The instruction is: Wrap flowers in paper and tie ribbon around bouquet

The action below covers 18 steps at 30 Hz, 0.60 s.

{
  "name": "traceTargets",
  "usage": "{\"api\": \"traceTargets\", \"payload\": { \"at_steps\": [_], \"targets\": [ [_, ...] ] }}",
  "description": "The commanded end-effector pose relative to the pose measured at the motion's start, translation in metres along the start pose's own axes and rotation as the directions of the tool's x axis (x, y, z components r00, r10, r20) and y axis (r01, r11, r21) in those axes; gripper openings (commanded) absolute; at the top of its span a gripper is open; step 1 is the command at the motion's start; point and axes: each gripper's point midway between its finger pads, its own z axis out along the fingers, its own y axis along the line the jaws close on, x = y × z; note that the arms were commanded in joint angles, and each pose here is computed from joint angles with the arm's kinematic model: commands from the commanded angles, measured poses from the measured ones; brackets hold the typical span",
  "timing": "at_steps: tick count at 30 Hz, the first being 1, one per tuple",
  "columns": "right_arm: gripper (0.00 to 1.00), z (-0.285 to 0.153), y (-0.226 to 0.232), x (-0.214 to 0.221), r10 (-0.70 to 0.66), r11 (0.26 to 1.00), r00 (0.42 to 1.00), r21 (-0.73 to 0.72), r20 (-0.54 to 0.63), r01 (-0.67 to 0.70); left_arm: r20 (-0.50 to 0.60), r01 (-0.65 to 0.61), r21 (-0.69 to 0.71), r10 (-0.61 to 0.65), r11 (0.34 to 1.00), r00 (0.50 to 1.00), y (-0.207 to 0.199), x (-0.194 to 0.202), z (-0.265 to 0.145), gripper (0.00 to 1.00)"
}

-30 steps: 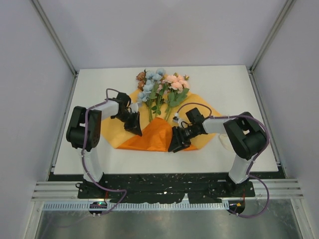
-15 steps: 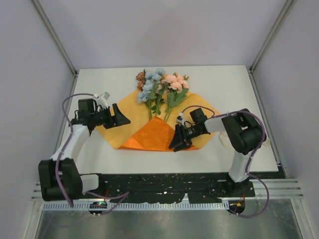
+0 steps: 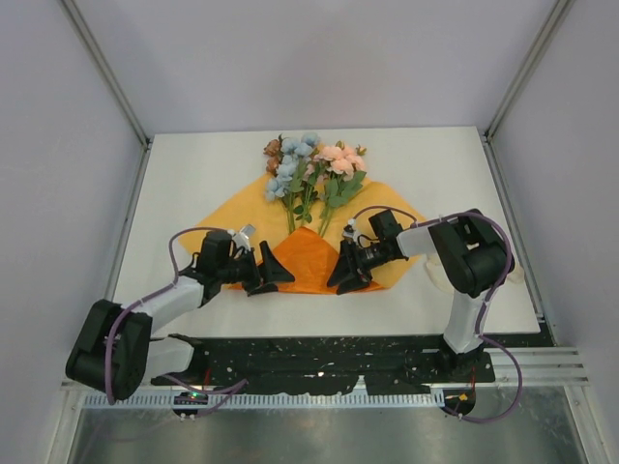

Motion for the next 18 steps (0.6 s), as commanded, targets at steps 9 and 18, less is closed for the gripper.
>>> {"api": "traceTargets", "payload": {
  "at_steps": [9,18],
  "targets": [
    [0.67,0.002,-0.056,-0.012,0.028,0.976,0.996,0.214,0.081,-0.045,-0.046,0.153,-0.188,-0.164,0.97,0.985,0.037,-0.011,0.017,0.86],
    [0.68,-0.004,-0.057,-0.013,0.04,0.973,0.994,0.223,0.1,-0.062,-0.007,0.183,-0.476,-0.212,0.86,0.977,0.098,0.003,-0.032,0.87]
  ]
}}
